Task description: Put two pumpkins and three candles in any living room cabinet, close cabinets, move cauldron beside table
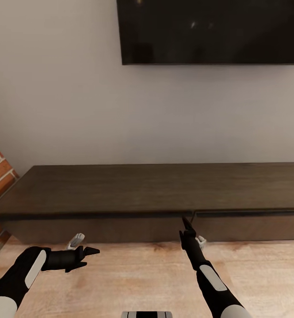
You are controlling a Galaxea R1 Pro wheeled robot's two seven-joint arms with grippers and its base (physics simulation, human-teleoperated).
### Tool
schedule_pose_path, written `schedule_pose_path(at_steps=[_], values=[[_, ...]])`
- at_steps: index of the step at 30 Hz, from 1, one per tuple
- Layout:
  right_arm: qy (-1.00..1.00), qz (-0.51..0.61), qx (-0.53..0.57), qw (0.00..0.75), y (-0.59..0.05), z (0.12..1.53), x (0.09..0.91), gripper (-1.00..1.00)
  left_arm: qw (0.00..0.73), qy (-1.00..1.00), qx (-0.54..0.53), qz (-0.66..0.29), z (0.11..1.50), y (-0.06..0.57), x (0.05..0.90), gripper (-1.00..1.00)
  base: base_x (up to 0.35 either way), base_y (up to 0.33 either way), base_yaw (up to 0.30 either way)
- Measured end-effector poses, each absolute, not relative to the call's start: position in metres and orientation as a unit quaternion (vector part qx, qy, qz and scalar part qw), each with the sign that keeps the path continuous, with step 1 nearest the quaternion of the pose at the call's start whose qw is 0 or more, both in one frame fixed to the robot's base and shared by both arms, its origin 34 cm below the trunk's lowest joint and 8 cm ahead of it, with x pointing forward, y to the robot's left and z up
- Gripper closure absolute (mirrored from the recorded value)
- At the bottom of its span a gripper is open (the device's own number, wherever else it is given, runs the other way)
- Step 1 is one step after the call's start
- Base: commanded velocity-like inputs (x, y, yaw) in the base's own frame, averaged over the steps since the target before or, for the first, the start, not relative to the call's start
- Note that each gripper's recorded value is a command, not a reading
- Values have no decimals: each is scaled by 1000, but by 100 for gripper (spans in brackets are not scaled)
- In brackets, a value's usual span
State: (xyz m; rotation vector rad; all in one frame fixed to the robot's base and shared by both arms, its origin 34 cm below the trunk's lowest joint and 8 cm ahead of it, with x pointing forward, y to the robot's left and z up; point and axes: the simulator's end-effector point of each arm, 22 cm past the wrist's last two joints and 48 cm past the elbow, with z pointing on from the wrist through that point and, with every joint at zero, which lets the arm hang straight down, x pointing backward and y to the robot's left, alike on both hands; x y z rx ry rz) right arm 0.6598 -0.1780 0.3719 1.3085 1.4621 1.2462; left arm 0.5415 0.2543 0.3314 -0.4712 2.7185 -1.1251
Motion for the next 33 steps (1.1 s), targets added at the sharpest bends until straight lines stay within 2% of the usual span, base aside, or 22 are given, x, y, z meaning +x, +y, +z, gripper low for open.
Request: schedule_pose_path(at_steps=[12, 33], values=[[577, 492, 517, 398, -179, 372, 660, -100, 81, 909, -158, -376, 331, 254, 542, -100, 114, 0, 0], [577, 490, 519, 397, -180, 371, 659, -100, 82, 909, -159, -378, 332, 254, 542, -100, 4, 0, 0]])
